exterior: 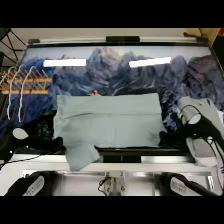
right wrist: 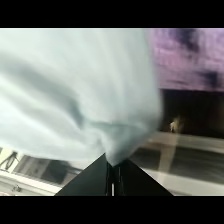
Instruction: Fold the shirts.
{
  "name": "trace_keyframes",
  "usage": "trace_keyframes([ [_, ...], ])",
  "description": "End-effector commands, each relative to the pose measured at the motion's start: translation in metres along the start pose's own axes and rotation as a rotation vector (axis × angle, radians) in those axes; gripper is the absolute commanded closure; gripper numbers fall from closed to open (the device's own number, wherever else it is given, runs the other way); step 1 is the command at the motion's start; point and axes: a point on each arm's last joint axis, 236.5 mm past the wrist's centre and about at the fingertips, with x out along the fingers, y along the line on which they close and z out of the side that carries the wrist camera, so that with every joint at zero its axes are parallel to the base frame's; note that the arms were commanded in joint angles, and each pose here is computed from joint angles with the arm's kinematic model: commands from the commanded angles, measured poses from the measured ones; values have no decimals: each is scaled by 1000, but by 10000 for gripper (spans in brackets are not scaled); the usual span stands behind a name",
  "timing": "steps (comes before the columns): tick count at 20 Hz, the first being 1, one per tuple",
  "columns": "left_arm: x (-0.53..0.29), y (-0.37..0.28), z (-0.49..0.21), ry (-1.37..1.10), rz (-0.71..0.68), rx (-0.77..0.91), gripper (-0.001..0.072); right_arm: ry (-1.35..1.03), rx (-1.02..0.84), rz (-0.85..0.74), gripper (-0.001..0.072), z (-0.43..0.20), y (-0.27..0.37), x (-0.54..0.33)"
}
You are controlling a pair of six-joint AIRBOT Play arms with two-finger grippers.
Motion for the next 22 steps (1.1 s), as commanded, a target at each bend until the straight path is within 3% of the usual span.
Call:
trace_keyframes([
  [1,-14,-9,16,-51,-5,68,680,-36,-63,-25,641,13,11,-2],
  [5,-66,-45,49,-148,-17,292,680,-199,-143,-36,642,57,32,-63],
  [10,-114,-74,123,-371,-9,335,681,-600,-260,-104,643,161,81,-139],
  [17,-120,-83,230,-363,-16,269,681,-603,-196,-163,643,235,72,-125],
  [22,-76,-86,257,-295,-59,227,680,-581,-172,-158,642,251,64,-99],
])
